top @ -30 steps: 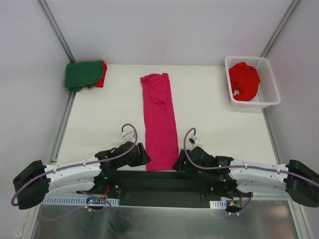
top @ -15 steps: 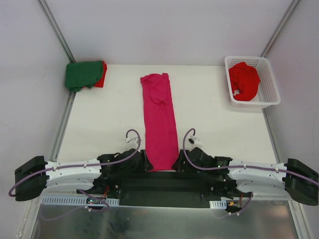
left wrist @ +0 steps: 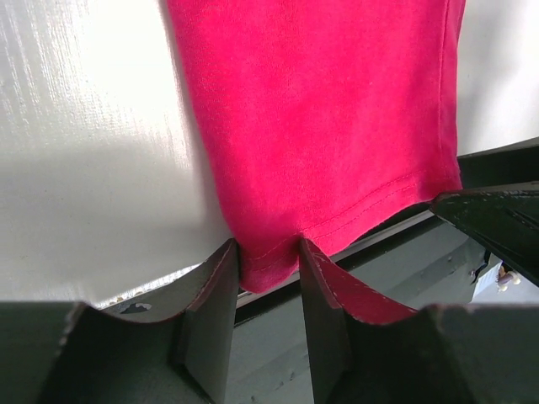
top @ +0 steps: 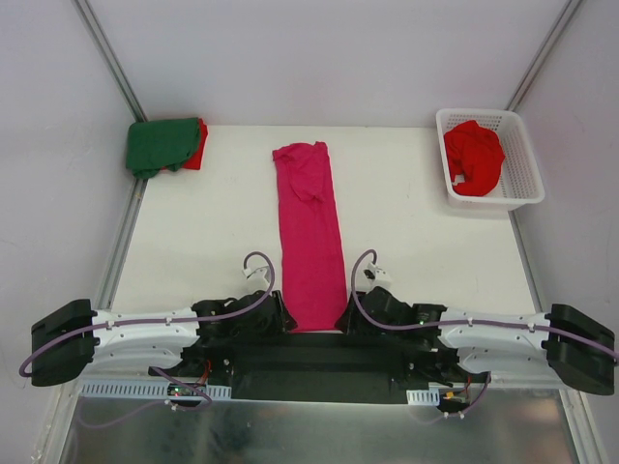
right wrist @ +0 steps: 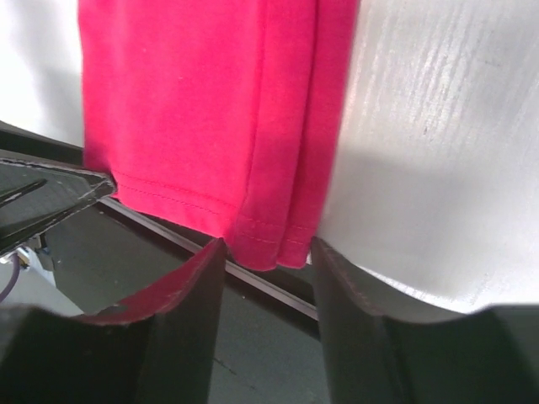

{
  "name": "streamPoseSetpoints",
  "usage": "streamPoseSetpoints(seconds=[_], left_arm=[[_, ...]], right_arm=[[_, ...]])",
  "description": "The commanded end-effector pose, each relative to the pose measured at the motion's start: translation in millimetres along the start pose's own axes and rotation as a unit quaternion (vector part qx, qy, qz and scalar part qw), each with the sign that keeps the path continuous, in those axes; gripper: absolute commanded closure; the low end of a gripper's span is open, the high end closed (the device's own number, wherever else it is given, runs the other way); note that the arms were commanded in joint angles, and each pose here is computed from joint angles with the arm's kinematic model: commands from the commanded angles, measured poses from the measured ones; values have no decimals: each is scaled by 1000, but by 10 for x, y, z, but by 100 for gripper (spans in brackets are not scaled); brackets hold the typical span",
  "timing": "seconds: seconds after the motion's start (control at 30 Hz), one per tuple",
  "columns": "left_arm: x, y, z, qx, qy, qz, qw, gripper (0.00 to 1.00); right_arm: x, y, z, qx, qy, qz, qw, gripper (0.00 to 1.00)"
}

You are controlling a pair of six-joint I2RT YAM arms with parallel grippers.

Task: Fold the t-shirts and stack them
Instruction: Grab the bottom of the folded rectangular tshirt with both arms

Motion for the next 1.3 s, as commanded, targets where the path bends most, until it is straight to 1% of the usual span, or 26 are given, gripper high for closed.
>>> streamPoseSetpoints(seconds=[0.0, 0.07, 0.2, 0.27, 0.3, 0.33, 0.37, 0.47, 0.83, 1.27], left_arm=[[-35, 19, 97, 27, 0, -5, 1000, 66], [-26, 17, 85, 26, 1, -6, 1000, 67], [-31, 20, 92, 28, 3, -4, 1000, 69], [-29, 16, 91, 27, 3, -5, 1000, 69], [-34, 17, 98, 28, 4, -4, 1000, 69], [-31, 14, 95, 27, 3, -5, 1000, 69], [-28, 13, 93, 27, 2, -6, 1000, 69], [-33, 12, 98, 27, 2, -5, 1000, 69], [-43, 17, 107, 29, 2, -2, 1000, 70], [-34, 17, 93, 30, 3, -2, 1000, 71]], right_arm=[[-4, 24, -49, -29, -13, -2, 999, 54], [-4, 37, -33, -32, -16, 0, 999, 60], [-10, 53, -10, -35, -19, 2, 999, 66], [-12, 56, -1, -36, -20, 4, 999, 65], [-14, 58, -3, -36, -20, 5, 999, 63], [-15, 57, -6, -37, -20, 5, 999, 59], [-11, 57, -13, -38, -20, 4, 999, 51], [-7, 46, -22, -39, -20, 2, 999, 46], [32, -27, -175, -40, 0, -25, 999, 45], [39, 1, -187, -43, 1, -31, 999, 50]])
Point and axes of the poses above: each gripper's point midway between its finger pads, its own y axis out along the fingers, its own z axis along the line the jaws close on, x = y × z, the point moved 7 cm from there along -y, back along the fingers, and after that the axes turned 14 degrees about y, right-handed, at the moved point
